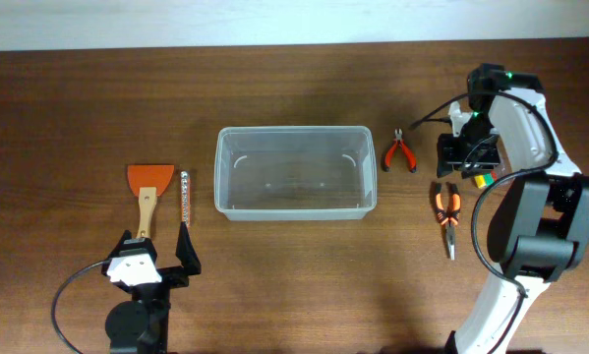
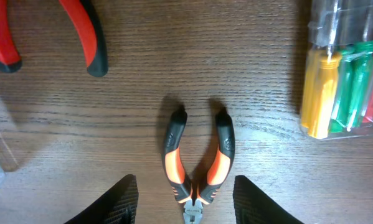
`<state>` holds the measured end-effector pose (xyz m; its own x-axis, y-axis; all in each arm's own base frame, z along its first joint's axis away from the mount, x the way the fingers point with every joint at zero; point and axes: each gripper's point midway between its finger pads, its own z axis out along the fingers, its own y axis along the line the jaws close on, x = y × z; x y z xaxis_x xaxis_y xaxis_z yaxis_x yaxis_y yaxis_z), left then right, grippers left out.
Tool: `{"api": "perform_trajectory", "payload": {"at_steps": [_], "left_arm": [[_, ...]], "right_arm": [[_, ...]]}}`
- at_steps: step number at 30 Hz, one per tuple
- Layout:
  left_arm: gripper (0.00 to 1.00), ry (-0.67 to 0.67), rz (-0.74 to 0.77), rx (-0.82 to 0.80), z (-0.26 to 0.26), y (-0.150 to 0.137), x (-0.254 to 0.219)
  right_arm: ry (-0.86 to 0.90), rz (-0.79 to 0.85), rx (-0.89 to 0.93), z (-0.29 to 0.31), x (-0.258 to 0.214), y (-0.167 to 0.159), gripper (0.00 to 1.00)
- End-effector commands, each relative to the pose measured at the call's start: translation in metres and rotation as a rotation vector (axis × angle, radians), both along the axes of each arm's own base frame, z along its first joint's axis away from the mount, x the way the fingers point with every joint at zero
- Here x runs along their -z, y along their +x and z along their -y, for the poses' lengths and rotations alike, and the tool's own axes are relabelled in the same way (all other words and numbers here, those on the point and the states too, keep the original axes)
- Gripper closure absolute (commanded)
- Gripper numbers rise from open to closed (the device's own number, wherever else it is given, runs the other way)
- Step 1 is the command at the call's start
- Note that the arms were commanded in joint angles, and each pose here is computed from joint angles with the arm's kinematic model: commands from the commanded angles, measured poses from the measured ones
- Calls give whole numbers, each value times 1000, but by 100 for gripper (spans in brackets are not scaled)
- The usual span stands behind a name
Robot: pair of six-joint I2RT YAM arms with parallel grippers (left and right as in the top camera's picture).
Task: Pack container
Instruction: 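Move the right gripper over the orange-black pliers and lower, then close the right gripper on the orange-black pliers handles and lift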
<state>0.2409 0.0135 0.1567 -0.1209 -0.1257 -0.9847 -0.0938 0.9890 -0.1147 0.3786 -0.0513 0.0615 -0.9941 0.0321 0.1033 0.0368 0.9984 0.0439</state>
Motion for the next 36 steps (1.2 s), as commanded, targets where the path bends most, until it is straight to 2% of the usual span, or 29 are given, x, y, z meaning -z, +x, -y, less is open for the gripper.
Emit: {"api": "perform_trajectory", "payload": {"at_steps": [1, 9, 22, 36], "left_arm": [[1, 14, -2, 8, 1, 0, 2], [1, 14, -2, 8, 1, 0, 2], [1, 14, -2, 8, 1, 0, 2], [1, 14, -2, 8, 1, 0, 2]], "right_arm": [[8, 12, -13, -7, -5, 3, 51], [11, -42, 16, -12, 2, -11, 51], [26, -178, 25, -22, 61, -62, 51], [25, -158, 24, -22, 75, -63, 50]]}}
